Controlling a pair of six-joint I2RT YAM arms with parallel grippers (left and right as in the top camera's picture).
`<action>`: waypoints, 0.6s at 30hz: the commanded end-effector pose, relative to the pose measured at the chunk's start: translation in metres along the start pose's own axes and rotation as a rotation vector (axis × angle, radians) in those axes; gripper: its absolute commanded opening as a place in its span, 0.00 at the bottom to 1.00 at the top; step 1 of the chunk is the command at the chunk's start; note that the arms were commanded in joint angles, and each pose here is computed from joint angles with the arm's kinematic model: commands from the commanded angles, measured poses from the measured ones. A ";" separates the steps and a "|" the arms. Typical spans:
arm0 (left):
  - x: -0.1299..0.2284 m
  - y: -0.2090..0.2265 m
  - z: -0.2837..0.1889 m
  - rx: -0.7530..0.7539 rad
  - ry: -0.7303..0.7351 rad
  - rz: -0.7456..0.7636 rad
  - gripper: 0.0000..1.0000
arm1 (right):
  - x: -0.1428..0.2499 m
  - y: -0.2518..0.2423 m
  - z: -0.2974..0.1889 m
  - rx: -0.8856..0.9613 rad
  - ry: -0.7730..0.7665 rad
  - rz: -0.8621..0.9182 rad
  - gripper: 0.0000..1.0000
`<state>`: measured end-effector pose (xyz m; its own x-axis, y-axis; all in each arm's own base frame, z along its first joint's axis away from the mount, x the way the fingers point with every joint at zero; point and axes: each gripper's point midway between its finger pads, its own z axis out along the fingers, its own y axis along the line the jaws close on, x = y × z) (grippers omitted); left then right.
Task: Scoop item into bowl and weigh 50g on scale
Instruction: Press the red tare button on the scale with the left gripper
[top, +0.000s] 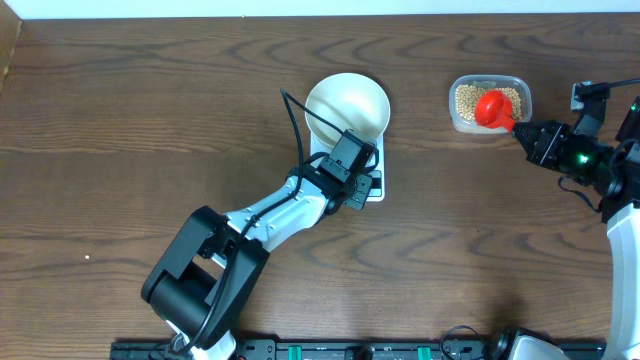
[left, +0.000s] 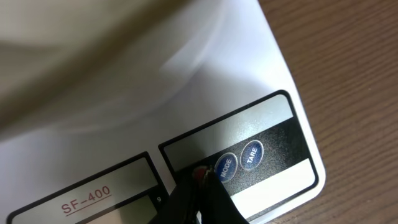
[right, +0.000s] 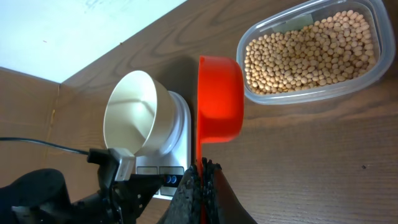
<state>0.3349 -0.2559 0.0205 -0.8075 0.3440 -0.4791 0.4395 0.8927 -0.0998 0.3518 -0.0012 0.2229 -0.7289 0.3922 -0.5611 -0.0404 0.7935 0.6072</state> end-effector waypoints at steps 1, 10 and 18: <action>-0.015 0.001 -0.014 -0.004 -0.058 0.019 0.07 | -0.007 0.005 -0.005 -0.007 -0.020 -0.033 0.01; -0.014 0.001 -0.010 -0.004 -0.056 0.019 0.08 | -0.006 0.005 -0.005 -0.007 -0.019 -0.032 0.01; 0.010 0.007 0.016 -0.023 0.030 0.020 0.07 | -0.006 0.005 -0.005 -0.007 -0.016 -0.030 0.01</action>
<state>0.3389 -0.2590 0.0250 -0.7943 0.3418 -0.5023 0.4468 0.8888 -0.1017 0.3518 -0.0012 0.2229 -0.7290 0.3899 -0.5626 -0.0424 0.7946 0.6056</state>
